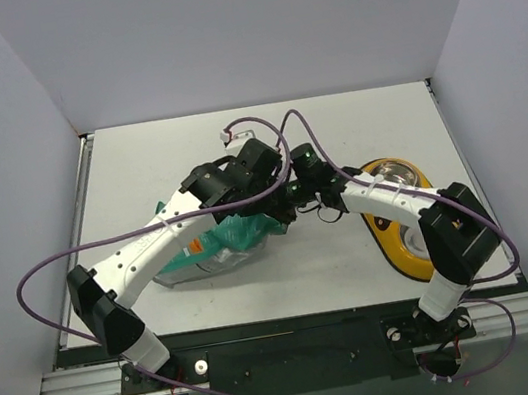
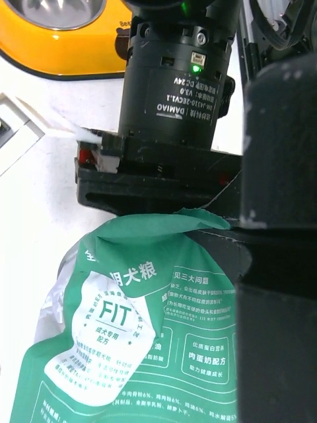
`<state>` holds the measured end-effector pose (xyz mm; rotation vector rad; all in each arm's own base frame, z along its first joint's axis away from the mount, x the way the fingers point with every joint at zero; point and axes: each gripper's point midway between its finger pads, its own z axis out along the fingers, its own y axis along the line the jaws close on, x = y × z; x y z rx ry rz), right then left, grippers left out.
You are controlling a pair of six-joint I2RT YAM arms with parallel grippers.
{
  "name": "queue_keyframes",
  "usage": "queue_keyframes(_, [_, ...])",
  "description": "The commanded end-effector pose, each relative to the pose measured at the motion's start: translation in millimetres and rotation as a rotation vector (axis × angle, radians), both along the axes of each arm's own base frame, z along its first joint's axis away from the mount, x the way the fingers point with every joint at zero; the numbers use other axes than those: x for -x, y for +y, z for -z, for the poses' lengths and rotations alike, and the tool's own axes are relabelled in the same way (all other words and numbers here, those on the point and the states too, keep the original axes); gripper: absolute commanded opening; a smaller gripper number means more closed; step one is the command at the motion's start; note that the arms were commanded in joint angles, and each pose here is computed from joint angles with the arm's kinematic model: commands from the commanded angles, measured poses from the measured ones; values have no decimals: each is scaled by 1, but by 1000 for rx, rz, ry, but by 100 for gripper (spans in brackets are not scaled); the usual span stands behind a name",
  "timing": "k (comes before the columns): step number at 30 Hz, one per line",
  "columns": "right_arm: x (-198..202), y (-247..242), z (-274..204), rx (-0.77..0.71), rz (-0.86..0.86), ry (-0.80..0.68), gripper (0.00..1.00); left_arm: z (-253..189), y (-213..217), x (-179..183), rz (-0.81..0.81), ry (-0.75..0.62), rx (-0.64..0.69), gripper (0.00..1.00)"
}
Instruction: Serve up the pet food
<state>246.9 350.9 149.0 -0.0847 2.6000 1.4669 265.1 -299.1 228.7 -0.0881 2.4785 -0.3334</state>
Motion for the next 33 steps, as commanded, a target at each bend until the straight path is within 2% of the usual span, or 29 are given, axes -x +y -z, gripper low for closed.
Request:
queue_keyframes(1, [-4, 33, -113, -374, -79, -294, 0, -122, -54, 17, 102, -158, 391, 0])
queue_keyframes(5, [-2, 20, -135, -437, -58, -296, 0, -148, -22, 15, 56, -246, 340, 0])
queue_keyframes(8, [-3, 14, -168, -549, -36, -280, 0, -170, 4, 13, 19, -314, 294, 0])
queue_keyframes(16, [19, -6, -191, -562, -4, -224, 0, -184, 61, 3, -88, -404, 156, 0])
queue_keyframes(21, [29, -20, -170, -389, 25, -159, 0, -178, 81, -7, -93, -394, 152, 0])
queue_keyframes(24, [26, -24, -184, -392, 31, -179, 0, -181, 84, -8, -87, -406, 169, 0])
queue_keyframes(33, [35, -31, -187, -386, 16, -170, 0, -195, 91, -6, -92, -456, 219, 0])
